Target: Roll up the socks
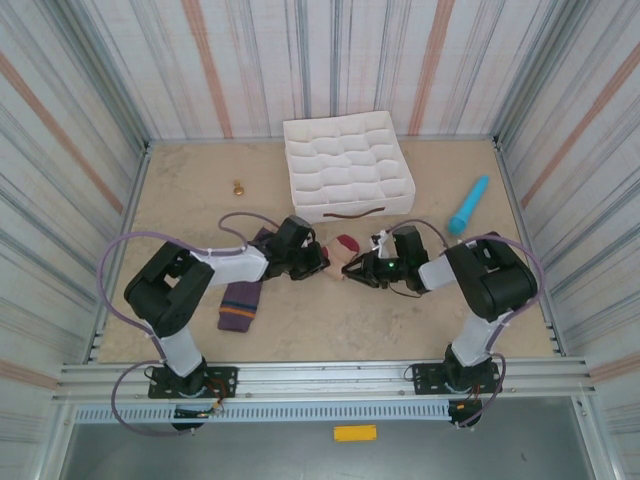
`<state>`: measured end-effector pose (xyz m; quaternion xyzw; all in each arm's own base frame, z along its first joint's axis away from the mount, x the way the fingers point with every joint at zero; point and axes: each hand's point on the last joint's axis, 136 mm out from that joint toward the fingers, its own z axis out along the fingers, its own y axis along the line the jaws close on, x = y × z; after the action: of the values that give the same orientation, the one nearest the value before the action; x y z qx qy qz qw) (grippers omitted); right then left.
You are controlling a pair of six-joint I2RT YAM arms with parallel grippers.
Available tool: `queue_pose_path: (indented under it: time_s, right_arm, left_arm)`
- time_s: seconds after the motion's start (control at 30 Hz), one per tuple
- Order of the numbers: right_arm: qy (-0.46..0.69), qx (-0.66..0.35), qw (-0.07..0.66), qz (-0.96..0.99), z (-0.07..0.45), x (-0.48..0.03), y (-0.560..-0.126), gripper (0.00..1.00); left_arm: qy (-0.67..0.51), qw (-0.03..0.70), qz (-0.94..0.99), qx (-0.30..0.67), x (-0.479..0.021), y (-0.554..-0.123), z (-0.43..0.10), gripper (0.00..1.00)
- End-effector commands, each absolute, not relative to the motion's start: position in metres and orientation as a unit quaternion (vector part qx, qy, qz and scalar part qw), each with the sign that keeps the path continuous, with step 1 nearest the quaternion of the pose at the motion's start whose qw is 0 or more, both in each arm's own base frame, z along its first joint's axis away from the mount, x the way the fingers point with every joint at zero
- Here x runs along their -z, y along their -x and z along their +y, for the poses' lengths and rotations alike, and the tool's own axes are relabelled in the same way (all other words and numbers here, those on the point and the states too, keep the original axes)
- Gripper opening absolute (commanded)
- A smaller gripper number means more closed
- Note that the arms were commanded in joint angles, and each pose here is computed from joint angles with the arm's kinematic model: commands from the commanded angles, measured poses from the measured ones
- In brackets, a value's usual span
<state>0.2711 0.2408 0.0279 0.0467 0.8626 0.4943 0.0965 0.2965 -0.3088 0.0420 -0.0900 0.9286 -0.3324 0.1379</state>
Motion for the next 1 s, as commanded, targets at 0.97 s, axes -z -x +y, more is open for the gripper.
queue_pose_path:
  time_s: [0.97]
  right_arm:
    - [0.356,-0.032,0.466,0.810,0.289,-0.063,-0.256,0.70]
  left_arm:
    - [-0.001,0.001,0.961,0.276,-0.016,-0.273,-0.285,0.17]
